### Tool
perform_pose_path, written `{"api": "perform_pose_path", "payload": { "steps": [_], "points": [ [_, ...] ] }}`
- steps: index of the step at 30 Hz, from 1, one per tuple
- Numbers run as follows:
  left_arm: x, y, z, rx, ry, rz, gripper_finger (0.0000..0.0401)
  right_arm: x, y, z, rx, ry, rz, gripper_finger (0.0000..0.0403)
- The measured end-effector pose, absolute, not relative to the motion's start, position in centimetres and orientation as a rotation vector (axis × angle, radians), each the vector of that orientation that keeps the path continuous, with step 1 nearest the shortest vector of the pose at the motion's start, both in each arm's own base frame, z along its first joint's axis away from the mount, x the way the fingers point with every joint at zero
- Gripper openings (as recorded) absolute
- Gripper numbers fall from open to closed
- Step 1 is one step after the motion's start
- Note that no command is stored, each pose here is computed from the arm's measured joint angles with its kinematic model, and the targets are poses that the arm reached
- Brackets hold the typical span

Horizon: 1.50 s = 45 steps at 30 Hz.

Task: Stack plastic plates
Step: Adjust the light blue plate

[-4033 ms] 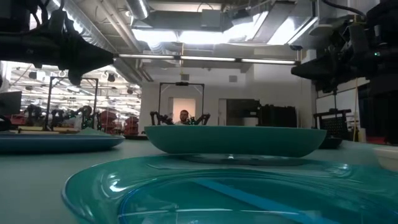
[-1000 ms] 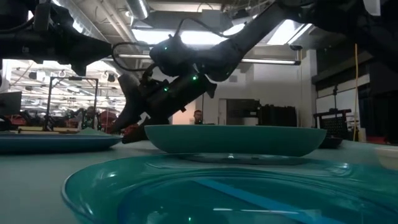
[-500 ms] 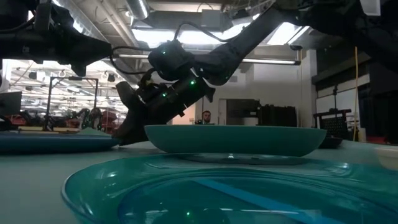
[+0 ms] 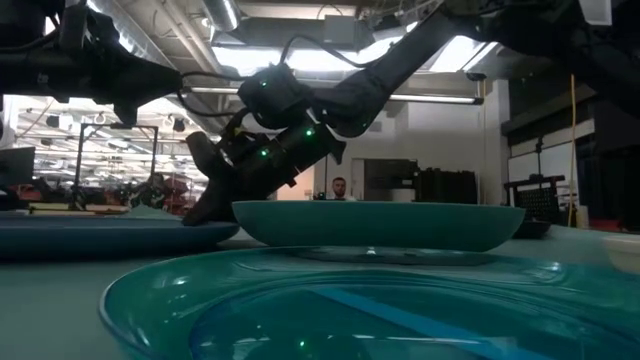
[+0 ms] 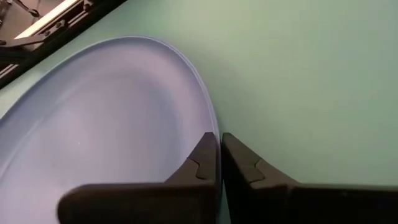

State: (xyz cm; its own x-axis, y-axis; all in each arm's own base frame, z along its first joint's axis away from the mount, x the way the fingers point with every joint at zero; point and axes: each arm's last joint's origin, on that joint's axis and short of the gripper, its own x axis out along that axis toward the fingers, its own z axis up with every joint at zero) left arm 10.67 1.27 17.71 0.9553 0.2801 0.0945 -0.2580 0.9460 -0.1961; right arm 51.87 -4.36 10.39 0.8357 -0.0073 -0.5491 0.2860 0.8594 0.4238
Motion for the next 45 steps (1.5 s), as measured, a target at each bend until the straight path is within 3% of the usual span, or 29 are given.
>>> {"api": "perform_pose_path", "payload": {
  "steps": [8, 27, 35, 45],
  "points": [
    [10.7, 1.3, 17.8, -0.195, -0.136, 0.271, 0.0085, 51.9, -4.7, 12.0, 0.475, 0.519, -0.176, 0.0001],
    [10.5, 1.2, 18.6, -0.224, -0.217, 0.251, 0.0085, 50.0, -5.1, 21.8, 0.366, 0.405, -0.098, 0.0001],
    [10.6, 1.2, 18.6, -0.228, -0.217, 0.251, 0.0085, 50.4, -5.3, 21.3, 0.363, 0.376, -0.129, 0.0001],
    [10.6, 1.2, 18.5, -0.248, -0.216, 0.250, 0.0085, 51.6, -5.4, 16.2, 0.397, 0.416, -0.148, 0.0001]
  ]
}}
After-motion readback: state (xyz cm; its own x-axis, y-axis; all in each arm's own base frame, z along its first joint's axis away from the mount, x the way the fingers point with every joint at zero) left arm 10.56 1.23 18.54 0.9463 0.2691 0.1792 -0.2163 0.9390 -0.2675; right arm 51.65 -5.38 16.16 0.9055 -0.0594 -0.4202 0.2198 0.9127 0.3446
